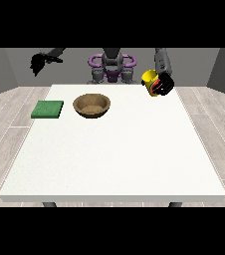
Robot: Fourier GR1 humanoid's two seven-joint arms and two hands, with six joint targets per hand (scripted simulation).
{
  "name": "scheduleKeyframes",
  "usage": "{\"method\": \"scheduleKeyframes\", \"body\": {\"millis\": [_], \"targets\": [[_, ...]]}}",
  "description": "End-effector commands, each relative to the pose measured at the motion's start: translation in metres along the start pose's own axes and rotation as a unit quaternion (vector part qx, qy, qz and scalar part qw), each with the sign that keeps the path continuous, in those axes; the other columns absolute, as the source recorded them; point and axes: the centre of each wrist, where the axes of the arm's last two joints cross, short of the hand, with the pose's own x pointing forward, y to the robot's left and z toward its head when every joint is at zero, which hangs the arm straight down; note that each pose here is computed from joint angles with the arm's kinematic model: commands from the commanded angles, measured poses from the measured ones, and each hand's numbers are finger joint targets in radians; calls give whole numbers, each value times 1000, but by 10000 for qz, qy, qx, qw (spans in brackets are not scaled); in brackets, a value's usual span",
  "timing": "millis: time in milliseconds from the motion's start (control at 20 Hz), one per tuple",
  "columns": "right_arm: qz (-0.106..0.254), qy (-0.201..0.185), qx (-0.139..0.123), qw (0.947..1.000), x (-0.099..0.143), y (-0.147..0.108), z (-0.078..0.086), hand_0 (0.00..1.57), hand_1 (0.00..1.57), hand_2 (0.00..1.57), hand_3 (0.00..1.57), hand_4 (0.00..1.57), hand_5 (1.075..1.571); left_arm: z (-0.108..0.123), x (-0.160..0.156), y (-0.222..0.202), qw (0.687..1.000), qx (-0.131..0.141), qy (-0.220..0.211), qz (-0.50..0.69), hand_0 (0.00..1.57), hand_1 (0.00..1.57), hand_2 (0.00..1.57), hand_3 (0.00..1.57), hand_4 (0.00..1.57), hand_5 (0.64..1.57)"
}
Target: Pick the cup and pour the ball into the bowl, then pick the bowl and place it on the pad
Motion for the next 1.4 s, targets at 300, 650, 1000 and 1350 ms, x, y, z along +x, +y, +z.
{"method": "scheduleKeyframes", "body": {"millis": [300,650,1000,1350], "targets": [[-150,-35,-139,9998,-8,-21,-1,0,0,0,0,0,1569,-48,61,-8,9954,-131,14,-946,1459,1459,1571,1571,1571,1294],[-131,339,15,9993,-19,-16,-2,0,0,0,0,0,1570,-63,121,-53,9764,-237,-33,-2146,1501,1501,1571,1571,1508,1244],[-244,502,-118,9984,-37,-17,8,0,0,0,0,0,1571,-70,167,-78,9192,-450,-1007,-3780,1553,1553,1571,1571,1530,1298],[-230,336,71,9991,-24,-32,0,0,0,0,0,0,1571,-49,204,-124,8306,-1058,-1881,-5134,1498,1498,1571,1571,1571,1056]]}}
